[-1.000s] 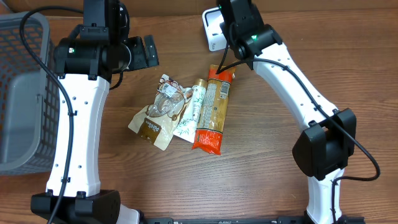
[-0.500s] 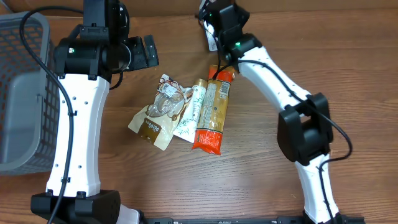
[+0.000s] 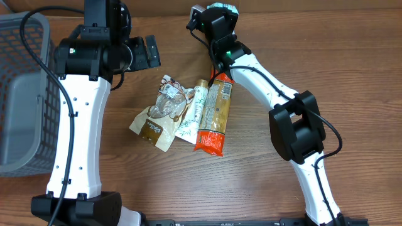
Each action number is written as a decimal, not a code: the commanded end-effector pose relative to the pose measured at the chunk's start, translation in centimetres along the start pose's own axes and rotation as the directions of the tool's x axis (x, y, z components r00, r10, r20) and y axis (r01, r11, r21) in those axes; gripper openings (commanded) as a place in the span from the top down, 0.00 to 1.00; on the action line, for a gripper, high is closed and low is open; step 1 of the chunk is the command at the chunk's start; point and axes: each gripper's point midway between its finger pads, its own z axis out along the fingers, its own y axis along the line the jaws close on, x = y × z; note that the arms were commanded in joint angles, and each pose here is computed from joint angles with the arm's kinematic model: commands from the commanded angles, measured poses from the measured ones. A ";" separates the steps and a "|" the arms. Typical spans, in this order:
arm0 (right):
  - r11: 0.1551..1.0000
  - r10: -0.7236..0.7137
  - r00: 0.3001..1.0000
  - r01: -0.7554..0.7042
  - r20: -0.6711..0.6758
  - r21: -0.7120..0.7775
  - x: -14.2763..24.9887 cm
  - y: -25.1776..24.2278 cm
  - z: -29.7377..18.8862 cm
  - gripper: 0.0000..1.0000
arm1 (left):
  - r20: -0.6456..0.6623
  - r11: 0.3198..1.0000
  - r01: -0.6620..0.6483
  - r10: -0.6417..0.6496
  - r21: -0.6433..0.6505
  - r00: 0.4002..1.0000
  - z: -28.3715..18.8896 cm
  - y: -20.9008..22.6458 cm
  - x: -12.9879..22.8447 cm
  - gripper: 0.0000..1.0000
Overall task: Scan the item barcode
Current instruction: 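Hold the wipes pack barcode under the white scanner with the right gripper, then carry the wipes pack to the right table edge and release it, then move the right gripper over the spaghetti pack at table centre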
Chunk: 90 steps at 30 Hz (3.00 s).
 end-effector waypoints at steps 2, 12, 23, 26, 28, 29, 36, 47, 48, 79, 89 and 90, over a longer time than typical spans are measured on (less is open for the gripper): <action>0.999 0.005 1.000 -0.004 -0.018 0.036 0.1 -1.0 0.0 0.96 | 0.002 1.000 -0.018 0.018 -0.014 1.000 0.0 0.3 0.0 0.00; 1.000 -0.004 1.000 0.005 -0.030 0.020 0.7 -0.7 0.3 0.96 | 0.002 1.000 -0.018 0.018 -0.014 1.000 0.0 0.3 0.0 0.00; 0.992 0.111 0.994 -0.110 -0.011 0.067 0.2 -4.5 -1.8 0.96 | 0.002 1.000 -0.018 0.018 -0.014 1.000 0.0 0.3 0.0 0.01; 0.978 0.199 0.980 -0.200 0.009 0.067 0.3 -8.2 -4.6 0.96 | 0.002 1.000 -0.018 0.018 -0.014 1.000 0.0 0.3 0.0 0.00; 0.963 0.264 0.964 -0.265 0.019 0.042 0.6 -10.1 -6.7 0.96 | 0.002 1.000 -0.018 0.018 -0.014 1.000 0.0 0.3 0.0 0.00; 0.934 0.355 0.934 -0.356 0.030 0.015 0.8 -11.5 -8.5 0.96 | 0.001 1.000 -0.018 0.018 -0.014 1.000 0.0 0.3 0.1 0.00; 0.438 0.817 0.574 -0.686 -0.062 -0.581 1.1 -13.6 -21.5 0.96 | 0.001 1.000 -0.018 0.018 -0.014 1.000 0.0 0.3 0.1 0.00; -0.129 0.774 0.049 -0.964 -0.632 -0.234 19.5 -13.2 -23.7 0.96 | 0.001 1.000 -0.018 0.018 -0.014 1.000 0.0 0.3 0.1 0.00; -0.154 0.758 0.011 -0.968 -0.652 -0.196 21.1 -12.7 -23.2 0.96 | 0.002 1.000 -0.018 0.018 -0.014 1.000 0.0 0.3 0.0 0.00; -0.551 0.610 -0.624 -0.777 -0.488 0.305 42.1 7.8 -14.1 0.16 | 0.001 1.000 -0.018 0.018 -0.014 1.000 0.0 0.3 0.1 0.00; -0.442 0.629 -0.354 -0.895 -0.692 0.056 35.4 1.0 -17.1 0.02 | 0.001 1.000 -0.018 0.018 -0.014 1.000 0.0 0.3 0.1 0.00; -0.427 0.631 -0.317 -0.904 -0.708 0.024 34.4 0.8 -17.3 0.01 | 0.001 1.000 -0.018 0.018 -0.014 1.000 0.0 0.3 0.1 0.00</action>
